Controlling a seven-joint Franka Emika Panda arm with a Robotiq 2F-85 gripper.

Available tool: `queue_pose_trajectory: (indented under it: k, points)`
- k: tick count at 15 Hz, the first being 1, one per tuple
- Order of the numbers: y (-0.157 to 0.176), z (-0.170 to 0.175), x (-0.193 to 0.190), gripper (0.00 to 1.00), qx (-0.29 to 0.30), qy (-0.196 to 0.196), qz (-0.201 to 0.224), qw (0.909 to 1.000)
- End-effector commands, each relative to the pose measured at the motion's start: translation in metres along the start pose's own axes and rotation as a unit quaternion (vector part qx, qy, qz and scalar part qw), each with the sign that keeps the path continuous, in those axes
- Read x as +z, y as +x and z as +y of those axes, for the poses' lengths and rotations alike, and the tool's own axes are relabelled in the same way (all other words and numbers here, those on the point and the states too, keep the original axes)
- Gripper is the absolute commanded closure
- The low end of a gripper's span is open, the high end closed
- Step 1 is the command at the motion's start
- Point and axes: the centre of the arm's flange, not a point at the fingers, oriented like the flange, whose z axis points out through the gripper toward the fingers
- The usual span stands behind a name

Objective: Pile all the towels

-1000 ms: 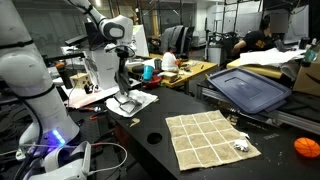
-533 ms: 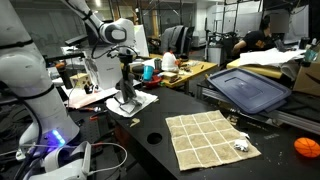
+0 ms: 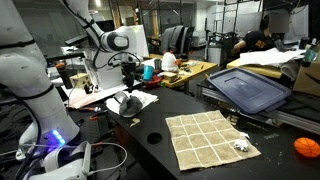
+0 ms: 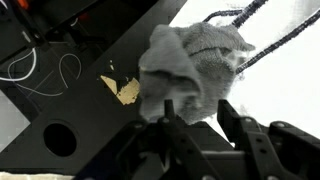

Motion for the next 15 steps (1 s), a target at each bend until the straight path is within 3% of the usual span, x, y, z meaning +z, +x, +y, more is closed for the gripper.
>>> queue_pose_trajectory:
  k: [1,4,9,15]
  points:
    - [-0.009,0.006,0.000,0.19,-0.001,0.004,0.009,1.0000]
    - [-0.009,0.009,-0.005,0.00,0.002,0.008,0.009,0.9999]
    - [0.009,0.028,-0.019,0.00,0.040,0.019,0.019,0.9988]
    - [0.052,0.084,-0.021,0.00,0.125,0.036,0.013,0.9914]
